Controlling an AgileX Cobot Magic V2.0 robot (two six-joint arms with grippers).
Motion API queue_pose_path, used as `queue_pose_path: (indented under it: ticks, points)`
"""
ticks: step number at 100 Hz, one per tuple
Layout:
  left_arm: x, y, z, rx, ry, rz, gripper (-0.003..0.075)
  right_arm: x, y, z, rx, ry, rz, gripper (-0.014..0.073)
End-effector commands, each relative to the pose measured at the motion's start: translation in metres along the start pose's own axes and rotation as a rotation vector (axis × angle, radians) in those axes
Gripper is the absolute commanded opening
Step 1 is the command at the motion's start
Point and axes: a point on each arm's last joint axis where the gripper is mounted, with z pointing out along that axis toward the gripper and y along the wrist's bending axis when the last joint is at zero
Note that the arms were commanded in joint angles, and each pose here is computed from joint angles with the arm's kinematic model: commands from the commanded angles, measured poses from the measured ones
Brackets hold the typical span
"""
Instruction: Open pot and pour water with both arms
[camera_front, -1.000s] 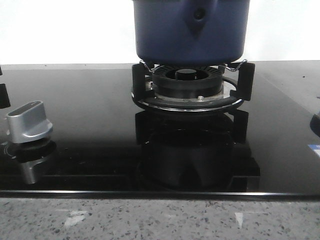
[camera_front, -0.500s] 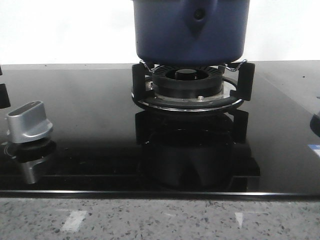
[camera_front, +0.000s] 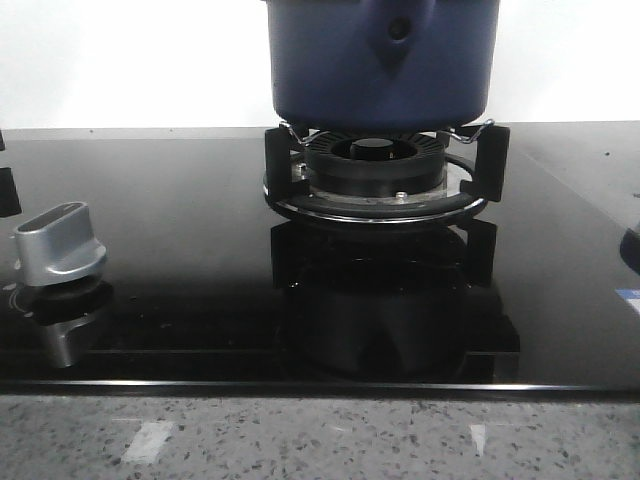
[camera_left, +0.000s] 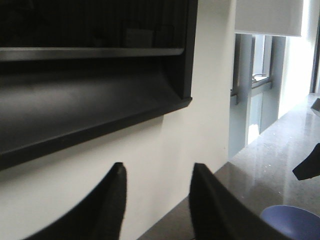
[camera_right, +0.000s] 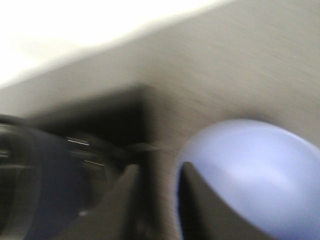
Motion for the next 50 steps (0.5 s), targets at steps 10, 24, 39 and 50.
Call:
queue_pose_path:
  ticks: [10, 24, 39, 50]
  points:
    - [-0.044, -0.020, -0.031, -0.056, -0.080, 0.038, -0.0020, -0.019, 0.052, -0.022, -0.251, -0.299, -0.084, -0.0046]
    - [-0.051, -0.023, -0.053, -0.249, -0.057, 0.059, -0.0020, -0.013, 0.076, -0.027, -0.271, -0.385, -0.257, -0.0046]
    - [-0.040, -0.033, -0.078, -0.511, -0.089, 0.071, -0.0020, 0.005, 0.085, -0.035, -0.221, -0.502, -0.351, -0.0046]
    - [-0.013, -0.047, -0.088, -0.627, -0.034, 0.153, -0.0020, 0.025, 0.077, -0.040, -0.135, -0.582, -0.384, -0.0046]
